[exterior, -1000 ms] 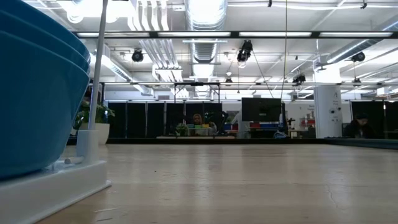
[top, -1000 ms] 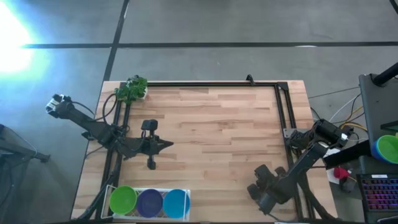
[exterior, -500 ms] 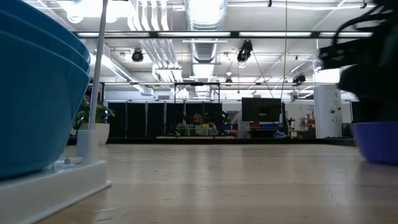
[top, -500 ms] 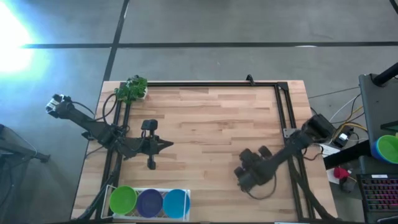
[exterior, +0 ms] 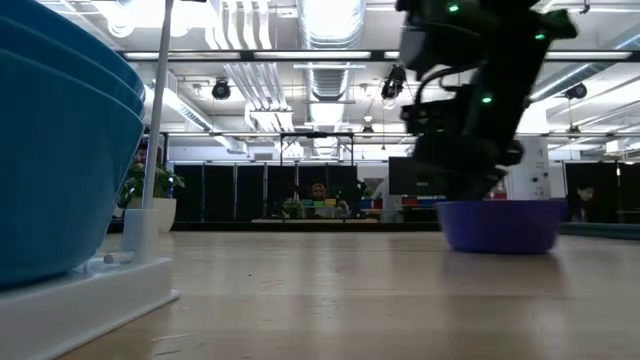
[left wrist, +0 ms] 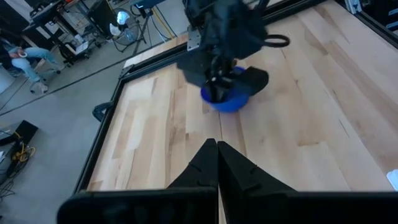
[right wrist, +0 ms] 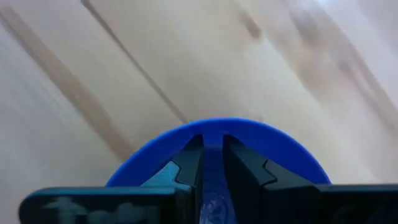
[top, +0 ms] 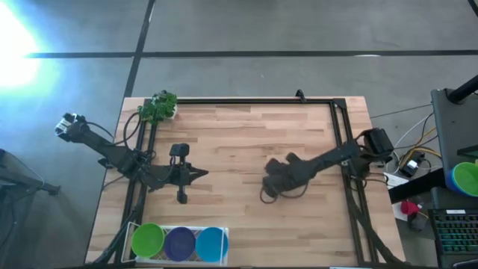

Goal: Pick & Place Mini bowls
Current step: Stack the purple bowl on the purple bowl on the shelf

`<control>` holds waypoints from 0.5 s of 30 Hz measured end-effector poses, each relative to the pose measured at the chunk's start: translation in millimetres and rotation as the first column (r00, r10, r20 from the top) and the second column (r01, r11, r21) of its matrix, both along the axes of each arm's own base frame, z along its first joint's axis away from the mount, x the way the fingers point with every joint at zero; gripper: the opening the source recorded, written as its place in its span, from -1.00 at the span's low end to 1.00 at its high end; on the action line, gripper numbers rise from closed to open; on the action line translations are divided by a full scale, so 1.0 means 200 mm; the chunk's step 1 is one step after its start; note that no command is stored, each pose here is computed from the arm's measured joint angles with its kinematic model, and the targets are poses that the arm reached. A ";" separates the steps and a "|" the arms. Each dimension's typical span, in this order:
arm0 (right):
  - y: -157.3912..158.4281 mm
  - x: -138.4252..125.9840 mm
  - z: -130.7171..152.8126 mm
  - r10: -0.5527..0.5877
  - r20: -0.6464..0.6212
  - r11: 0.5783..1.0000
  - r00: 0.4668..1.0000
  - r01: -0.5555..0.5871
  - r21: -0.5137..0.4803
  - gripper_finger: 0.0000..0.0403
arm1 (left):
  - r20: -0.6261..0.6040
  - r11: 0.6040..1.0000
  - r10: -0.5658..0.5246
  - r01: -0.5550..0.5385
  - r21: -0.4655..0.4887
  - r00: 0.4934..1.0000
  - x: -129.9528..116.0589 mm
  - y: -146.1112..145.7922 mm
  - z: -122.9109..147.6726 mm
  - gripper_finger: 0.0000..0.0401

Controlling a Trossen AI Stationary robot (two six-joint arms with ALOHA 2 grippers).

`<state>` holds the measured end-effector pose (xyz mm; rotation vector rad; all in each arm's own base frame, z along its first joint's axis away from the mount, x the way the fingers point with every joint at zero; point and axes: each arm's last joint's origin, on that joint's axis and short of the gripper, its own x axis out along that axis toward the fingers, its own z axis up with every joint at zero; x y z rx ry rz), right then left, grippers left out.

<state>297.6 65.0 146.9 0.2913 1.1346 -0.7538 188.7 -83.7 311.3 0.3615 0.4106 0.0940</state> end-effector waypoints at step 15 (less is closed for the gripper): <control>-0.28 0.26 0.09 0.201 0.312 0.979 0.929 -0.176 -0.106 -0.71 | -0.017 1.000 0.011 -0.011 -0.013 1.000 0.00 0.00 -0.01 -1.00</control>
